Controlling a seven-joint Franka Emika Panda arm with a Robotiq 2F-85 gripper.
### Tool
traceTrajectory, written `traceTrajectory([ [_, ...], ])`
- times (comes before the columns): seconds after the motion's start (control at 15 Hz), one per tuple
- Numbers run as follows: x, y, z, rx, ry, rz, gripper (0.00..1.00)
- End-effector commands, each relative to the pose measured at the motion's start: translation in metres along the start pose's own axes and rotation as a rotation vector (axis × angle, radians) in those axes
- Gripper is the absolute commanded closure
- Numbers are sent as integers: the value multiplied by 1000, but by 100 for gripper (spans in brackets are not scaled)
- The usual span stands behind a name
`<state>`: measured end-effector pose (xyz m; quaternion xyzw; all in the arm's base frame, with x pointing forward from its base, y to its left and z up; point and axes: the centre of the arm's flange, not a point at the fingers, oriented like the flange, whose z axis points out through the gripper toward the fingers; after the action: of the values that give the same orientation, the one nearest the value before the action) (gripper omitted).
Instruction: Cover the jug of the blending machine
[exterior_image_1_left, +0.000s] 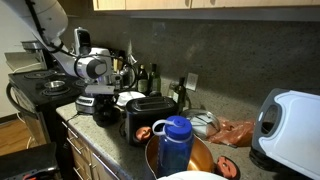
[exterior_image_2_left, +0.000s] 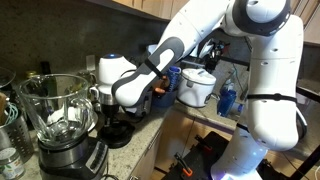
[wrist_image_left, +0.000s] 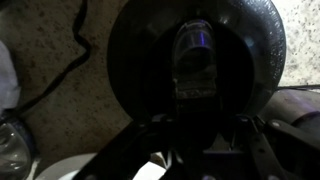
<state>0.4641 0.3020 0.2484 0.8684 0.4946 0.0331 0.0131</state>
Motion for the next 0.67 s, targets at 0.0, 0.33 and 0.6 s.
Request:
traceTrajectory([
  [0.0,-15,26,-51,-28,-38,83,83],
  [0.33,-28,53,-137,-46,-43,158,83],
  [0.6,-18,49,-210,-54,-22,167,83],
])
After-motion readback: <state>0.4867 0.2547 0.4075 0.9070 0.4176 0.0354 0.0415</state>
